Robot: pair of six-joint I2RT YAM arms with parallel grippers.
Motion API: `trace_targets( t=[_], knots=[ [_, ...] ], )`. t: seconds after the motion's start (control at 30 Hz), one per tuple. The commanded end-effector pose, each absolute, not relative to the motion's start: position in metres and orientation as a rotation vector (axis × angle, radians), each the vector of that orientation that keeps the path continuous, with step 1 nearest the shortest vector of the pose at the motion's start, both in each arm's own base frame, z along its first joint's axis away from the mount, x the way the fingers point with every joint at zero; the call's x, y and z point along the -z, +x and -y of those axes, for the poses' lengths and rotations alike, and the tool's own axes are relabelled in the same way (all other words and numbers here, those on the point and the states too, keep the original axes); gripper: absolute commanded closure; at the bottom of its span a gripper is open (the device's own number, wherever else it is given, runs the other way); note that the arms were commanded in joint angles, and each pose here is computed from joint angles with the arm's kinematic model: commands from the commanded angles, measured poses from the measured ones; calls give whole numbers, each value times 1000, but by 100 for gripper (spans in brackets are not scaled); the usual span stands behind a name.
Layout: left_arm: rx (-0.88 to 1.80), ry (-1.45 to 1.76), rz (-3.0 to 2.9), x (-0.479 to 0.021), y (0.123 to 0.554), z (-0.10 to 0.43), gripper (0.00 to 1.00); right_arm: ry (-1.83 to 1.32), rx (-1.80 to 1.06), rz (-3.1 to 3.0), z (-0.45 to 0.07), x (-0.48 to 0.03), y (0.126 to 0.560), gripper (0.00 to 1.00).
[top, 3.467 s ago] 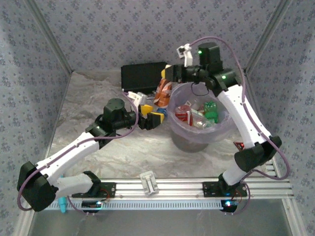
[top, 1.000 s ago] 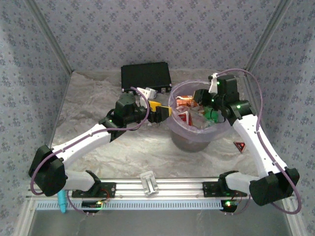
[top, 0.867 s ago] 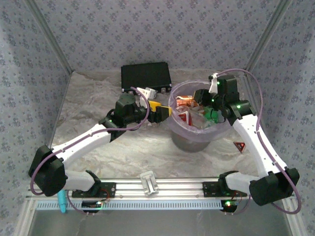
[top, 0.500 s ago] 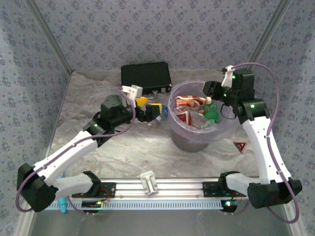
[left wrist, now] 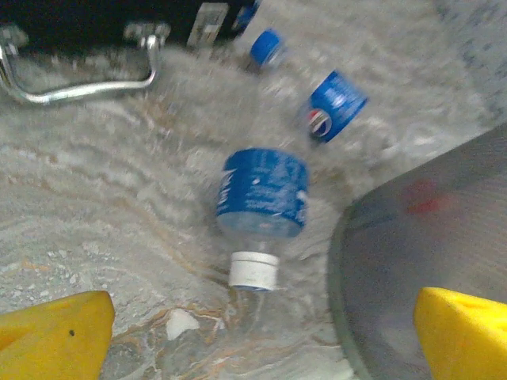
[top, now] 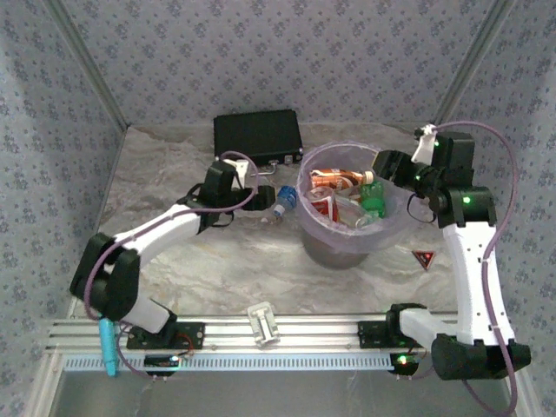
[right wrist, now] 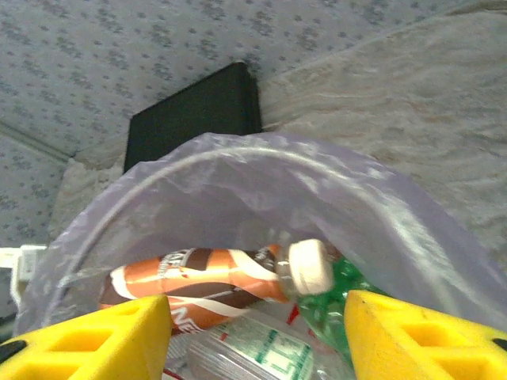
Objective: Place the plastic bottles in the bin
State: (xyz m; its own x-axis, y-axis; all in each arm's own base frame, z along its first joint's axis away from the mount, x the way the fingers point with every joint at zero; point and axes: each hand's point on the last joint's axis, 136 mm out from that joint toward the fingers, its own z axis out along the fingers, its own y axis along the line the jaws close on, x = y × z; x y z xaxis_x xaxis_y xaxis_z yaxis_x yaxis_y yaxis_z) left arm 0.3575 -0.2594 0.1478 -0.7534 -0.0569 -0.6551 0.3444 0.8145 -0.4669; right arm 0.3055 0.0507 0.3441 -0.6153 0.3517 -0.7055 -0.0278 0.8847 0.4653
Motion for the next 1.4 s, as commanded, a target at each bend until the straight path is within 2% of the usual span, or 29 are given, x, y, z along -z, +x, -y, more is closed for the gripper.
trace_targets(
  t=[0.0,0.23,0.4,0.67,0.83,1.1,1.37],
  knots=[
    [787,227,-2253,-167,378,274,3,286,-496,-2266,-35,-325,283,37],
    [760,313,-2310,-144,394,305,0,370,-494,-2328,-13,-302,278,28],
    [732,362,-2370,-119,399,325,0,343,-546,-2332,-16,-296,286,28],
    [704,376,-2421,-95,405,338,0,275,-658,-2345,-31,-292,292,31],
    [687,360,-2443,-81,408,337,1,257,-704,-2352,-37,-289,293,40],
    [485,392,-2493,-62,408,325,11,214,-717,-2377,-46,-285,293,49],
    [397,319,-2511,-54,412,305,31,191,-730,-2390,-53,-284,295,51]
  ],
)
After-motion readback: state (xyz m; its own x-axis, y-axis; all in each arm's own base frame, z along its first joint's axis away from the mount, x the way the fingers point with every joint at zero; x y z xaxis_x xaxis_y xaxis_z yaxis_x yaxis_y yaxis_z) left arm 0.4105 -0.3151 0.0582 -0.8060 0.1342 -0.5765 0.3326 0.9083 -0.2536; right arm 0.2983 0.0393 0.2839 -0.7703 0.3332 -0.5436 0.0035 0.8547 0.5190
